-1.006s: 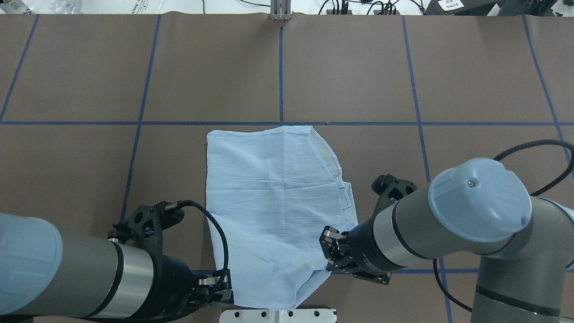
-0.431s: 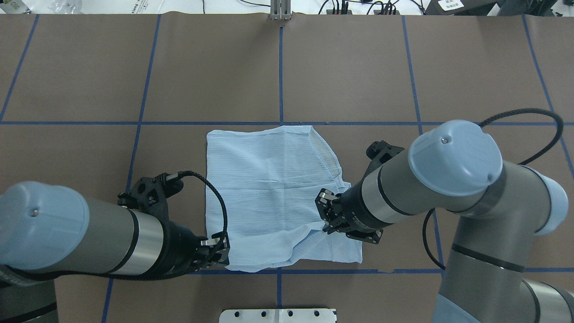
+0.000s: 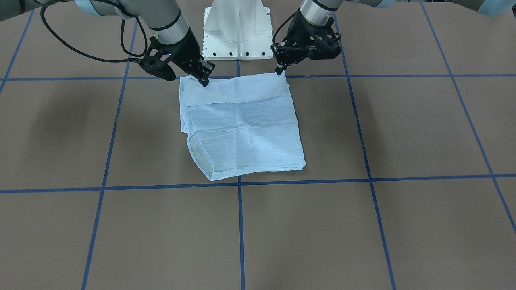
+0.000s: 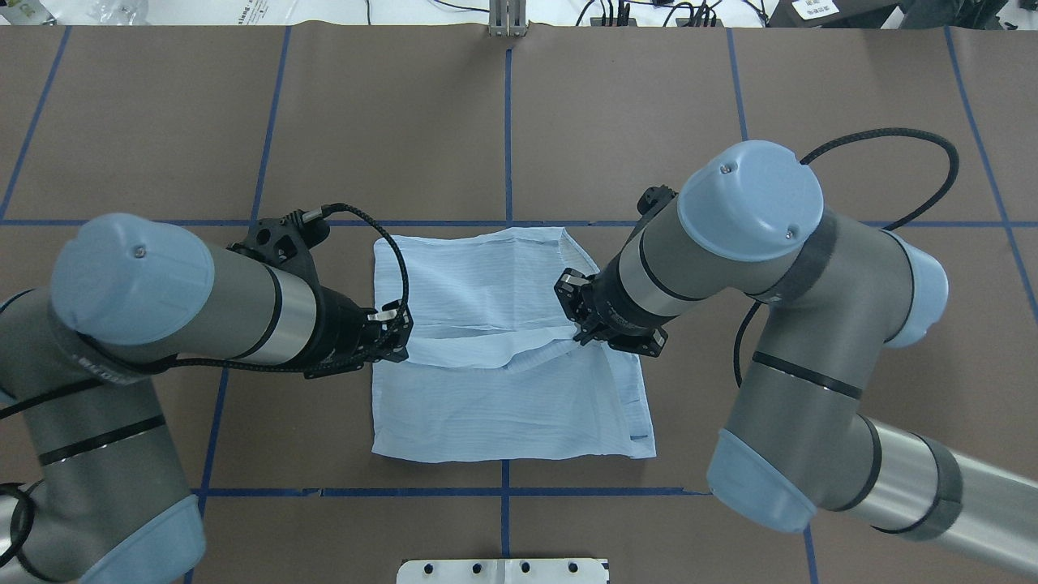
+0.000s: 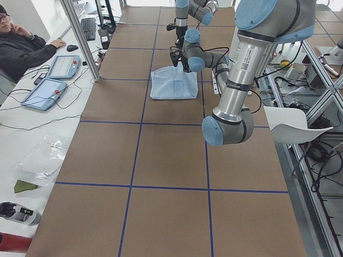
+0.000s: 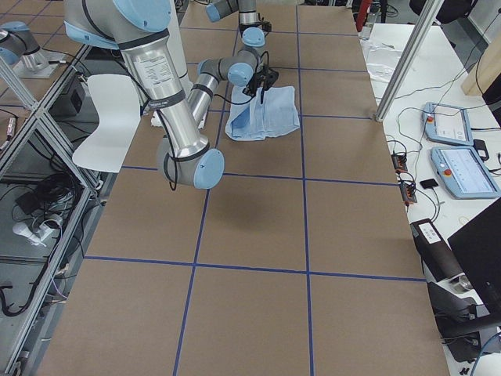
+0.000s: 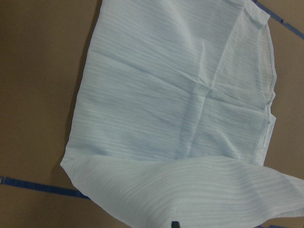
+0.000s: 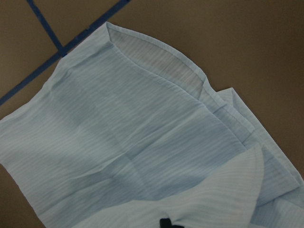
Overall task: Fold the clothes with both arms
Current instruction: 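Fold the held edge over toward the far edge with both grippers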
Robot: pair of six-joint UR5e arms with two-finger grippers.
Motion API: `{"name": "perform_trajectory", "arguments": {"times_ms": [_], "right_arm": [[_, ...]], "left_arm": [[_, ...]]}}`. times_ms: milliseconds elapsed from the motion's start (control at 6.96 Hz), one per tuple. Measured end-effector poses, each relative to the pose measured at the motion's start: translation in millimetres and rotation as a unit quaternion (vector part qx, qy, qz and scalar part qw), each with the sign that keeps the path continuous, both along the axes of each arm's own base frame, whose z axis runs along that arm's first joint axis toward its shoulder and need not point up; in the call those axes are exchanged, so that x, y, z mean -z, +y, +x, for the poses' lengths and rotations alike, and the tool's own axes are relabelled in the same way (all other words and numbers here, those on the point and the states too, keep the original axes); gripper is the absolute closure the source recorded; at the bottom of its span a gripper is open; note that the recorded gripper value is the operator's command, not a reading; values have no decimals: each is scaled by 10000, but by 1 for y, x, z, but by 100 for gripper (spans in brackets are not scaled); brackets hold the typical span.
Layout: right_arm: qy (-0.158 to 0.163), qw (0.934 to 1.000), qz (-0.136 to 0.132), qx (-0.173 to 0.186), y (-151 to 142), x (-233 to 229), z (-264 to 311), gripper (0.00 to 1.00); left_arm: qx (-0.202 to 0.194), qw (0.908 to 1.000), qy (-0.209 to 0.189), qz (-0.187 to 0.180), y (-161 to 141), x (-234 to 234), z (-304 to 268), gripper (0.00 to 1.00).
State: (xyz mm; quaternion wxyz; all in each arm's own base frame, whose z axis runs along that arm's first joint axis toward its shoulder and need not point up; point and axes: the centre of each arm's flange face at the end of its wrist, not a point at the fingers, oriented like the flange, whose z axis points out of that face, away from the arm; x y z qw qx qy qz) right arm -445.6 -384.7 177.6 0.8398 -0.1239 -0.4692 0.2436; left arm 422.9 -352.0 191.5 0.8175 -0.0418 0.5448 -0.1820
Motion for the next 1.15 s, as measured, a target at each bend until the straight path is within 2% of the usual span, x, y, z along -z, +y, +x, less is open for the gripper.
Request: {"name": "perform_trajectory", "arguments": {"times_ms": [287,718,1149], "right_arm": [[117,9998,141,-73,-41,11,-19,100],[262,9993,248,-107,-98,-5,-64,100],[283,9991,261,-182,-124,-29,-78,100]], "left_arm": [[279,9996,19,38,-43,-21,6,100],[389,9992,-127,-10,-70,-41,8,100],[409,9990,-155,-42,-94,-64,39,100]]}}
